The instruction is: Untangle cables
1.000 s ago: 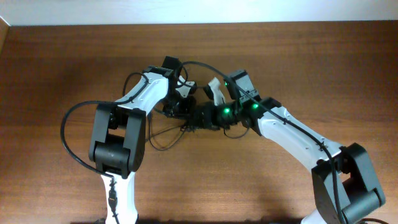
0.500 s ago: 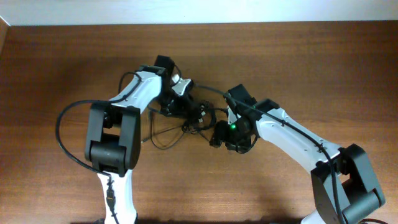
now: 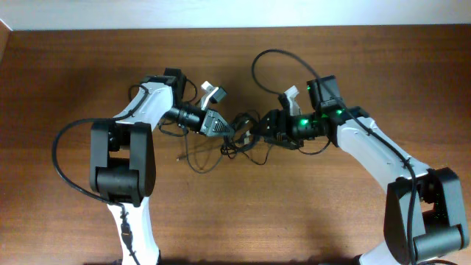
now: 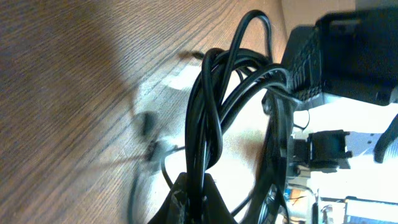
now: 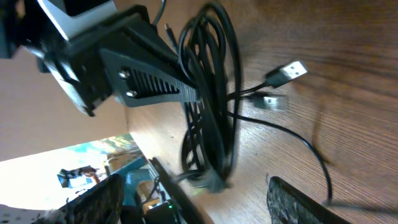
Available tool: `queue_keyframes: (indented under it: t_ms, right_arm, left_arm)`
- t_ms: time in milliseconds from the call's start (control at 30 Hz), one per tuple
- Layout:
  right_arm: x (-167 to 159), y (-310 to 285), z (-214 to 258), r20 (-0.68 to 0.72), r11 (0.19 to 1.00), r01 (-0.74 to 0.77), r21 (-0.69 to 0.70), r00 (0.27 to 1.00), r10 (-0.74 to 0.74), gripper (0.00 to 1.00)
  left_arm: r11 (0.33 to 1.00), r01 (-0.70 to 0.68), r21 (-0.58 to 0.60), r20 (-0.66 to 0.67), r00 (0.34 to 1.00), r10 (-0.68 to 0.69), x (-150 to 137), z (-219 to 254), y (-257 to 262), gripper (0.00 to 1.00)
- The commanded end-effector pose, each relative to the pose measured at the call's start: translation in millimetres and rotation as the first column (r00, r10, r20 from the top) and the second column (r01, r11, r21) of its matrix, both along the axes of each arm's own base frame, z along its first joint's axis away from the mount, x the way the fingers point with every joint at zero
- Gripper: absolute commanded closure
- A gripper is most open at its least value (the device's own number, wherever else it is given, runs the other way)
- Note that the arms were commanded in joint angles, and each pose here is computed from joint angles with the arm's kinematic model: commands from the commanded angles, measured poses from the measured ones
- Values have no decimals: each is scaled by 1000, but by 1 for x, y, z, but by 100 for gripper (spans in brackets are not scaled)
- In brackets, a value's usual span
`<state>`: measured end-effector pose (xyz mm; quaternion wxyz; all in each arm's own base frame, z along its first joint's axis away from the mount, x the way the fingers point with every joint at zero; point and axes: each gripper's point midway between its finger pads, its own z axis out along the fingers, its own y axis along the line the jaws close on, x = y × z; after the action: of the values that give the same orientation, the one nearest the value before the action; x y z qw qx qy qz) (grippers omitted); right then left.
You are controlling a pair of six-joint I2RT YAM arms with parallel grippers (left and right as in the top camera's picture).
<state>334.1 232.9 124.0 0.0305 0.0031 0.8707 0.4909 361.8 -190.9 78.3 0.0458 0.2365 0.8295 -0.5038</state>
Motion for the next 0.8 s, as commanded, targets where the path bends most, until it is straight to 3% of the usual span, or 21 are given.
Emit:
queue_keyframes:
  t_ms: [0, 100, 400, 500, 600, 767]
  right_arm:
    - [-5, 2, 15, 91, 997, -71, 35, 994, 67, 27]
    - [-2, -13, -8, 69, 994, -12, -109, 997, 20, 26]
    - [-4, 5, -6, 150, 991, -68, -115, 985, 85, 34]
    - [-7, 4, -16, 140, 981, -56, -186, 987, 83, 57]
    - [-6, 3, -18, 144, 979, -48, -199, 987, 78, 96]
    - [9, 8, -10, 176, 986, 2, -164, 984, 28, 96]
  left_arm:
    - [999, 29, -25, 42, 999, -27, 1, -2, -3, 100]
    - [999, 28, -25, 44, 999, -27, 1, -2, -3, 100]
    - [988, 149, -36, 129, 981, -144, -13, -3, -32, 100]
    - [988, 152, -35, 128, 981, -147, -14, -3, -33, 100]
    - [989, 145, -16, 122, 982, -142, -13, -5, -29, 100]
    - [990, 140, -11, 111, 984, -138, -13, -6, -29, 84]
